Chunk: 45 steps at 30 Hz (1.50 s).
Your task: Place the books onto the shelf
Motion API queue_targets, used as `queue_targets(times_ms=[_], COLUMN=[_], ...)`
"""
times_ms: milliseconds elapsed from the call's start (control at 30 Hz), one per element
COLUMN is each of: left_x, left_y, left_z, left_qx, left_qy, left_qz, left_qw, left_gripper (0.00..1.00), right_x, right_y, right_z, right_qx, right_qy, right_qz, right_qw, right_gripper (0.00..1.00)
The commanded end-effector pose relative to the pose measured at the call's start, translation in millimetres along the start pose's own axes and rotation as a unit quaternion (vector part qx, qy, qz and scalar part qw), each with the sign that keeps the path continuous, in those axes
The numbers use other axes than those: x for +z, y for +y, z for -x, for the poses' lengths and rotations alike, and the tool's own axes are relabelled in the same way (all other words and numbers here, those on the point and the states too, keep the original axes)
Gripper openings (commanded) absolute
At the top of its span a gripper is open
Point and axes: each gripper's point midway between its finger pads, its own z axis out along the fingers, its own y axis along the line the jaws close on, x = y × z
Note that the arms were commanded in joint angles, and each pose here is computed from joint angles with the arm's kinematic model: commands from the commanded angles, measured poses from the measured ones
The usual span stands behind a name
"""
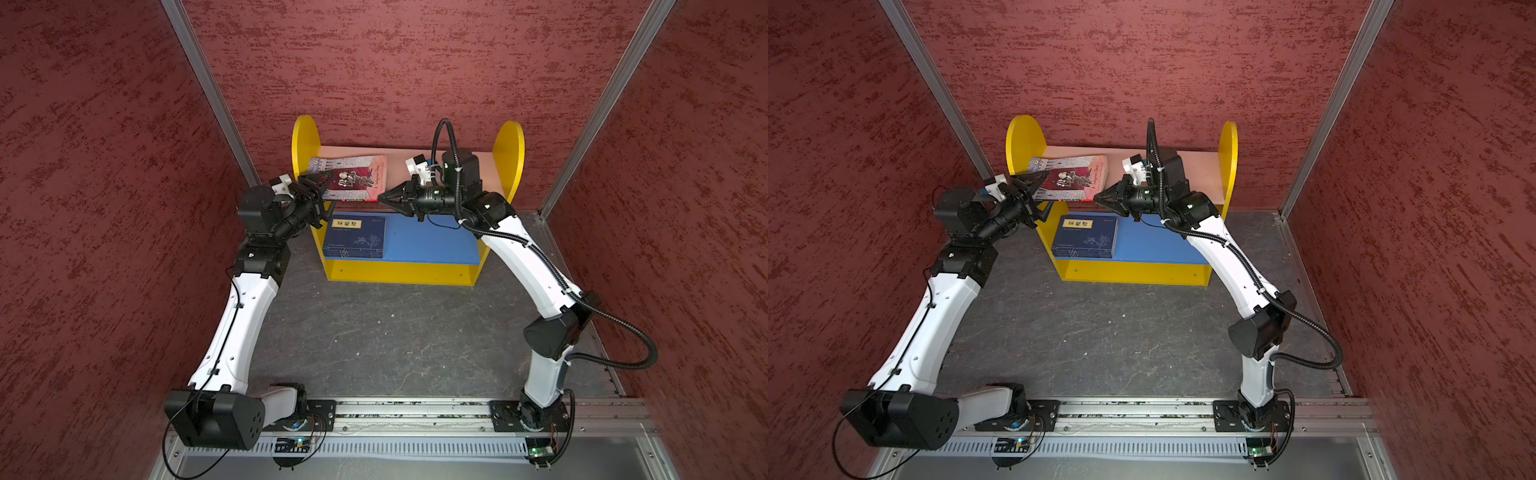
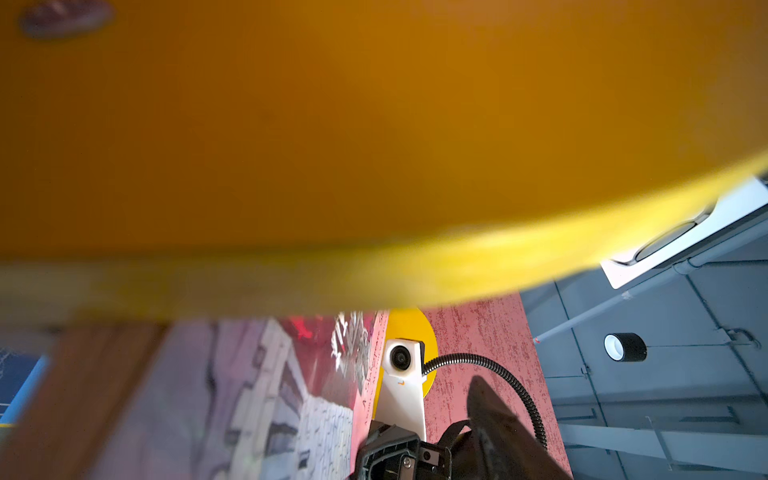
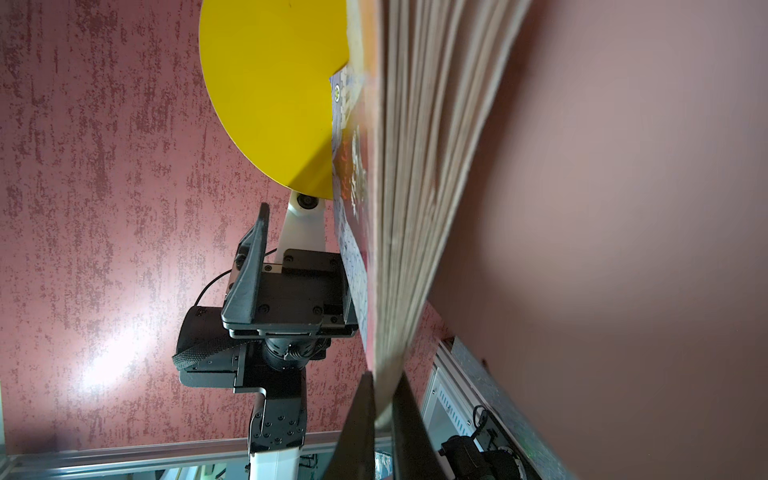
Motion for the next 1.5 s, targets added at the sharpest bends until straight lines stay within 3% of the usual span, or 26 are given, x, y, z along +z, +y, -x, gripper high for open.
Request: queue_targets(times_ms=[0, 233, 633, 967, 1067, 1233, 1333, 1467], left_x=[-2, -9, -25, -64, -79, -99, -104, -102], left_y=[24, 25, 21, -13, -26, -49, -52, -47], left_z=[-4, -7, -19, -40, -45, -47, -44, -37], left_qx=[-0.015, -0.003, 0.003, 0.123, 0.203, 0.344, 0.391, 0.402], left_qy=[0.007, 0.009, 0.017, 0.032, 0.026, 0.001, -0.010, -0.023], left_qz=[0.043, 0.053, 0.071, 0.067, 0.055, 0.044, 0.047, 0.050], left_qw=[0.999, 0.999, 0.997, 0.990, 0.977, 0.938, 0.919, 0.914], left_gripper=[0.70, 0.78, 0.79, 0.78, 0.76, 0.73, 0.71, 0.67], right_x=[5, 7, 7, 9, 9, 9, 9, 8], right_y=[12, 11, 13, 10, 7, 4, 3, 1], right_z=[7, 12, 18, 17, 16, 14, 14, 13], right_qx=[-0.012, -0.009, -0.005, -0.003, -0.003, -0.002, -0.002, -0.001], right_qy=[-0.009, -0.017, -0.028, -0.024, -0.022, -0.019, -0.018, -0.016], right_qz=[0.021, 0.022, 0.025, 0.019, 0.015, 0.010, 0.006, 0.004], right_qw=[1.000, 1.000, 0.999, 1.000, 1.000, 1.000, 1.000, 1.000], right_gripper=[0.09, 0.08, 0.07, 0.11, 0.15, 0.20, 0.24, 0.29])
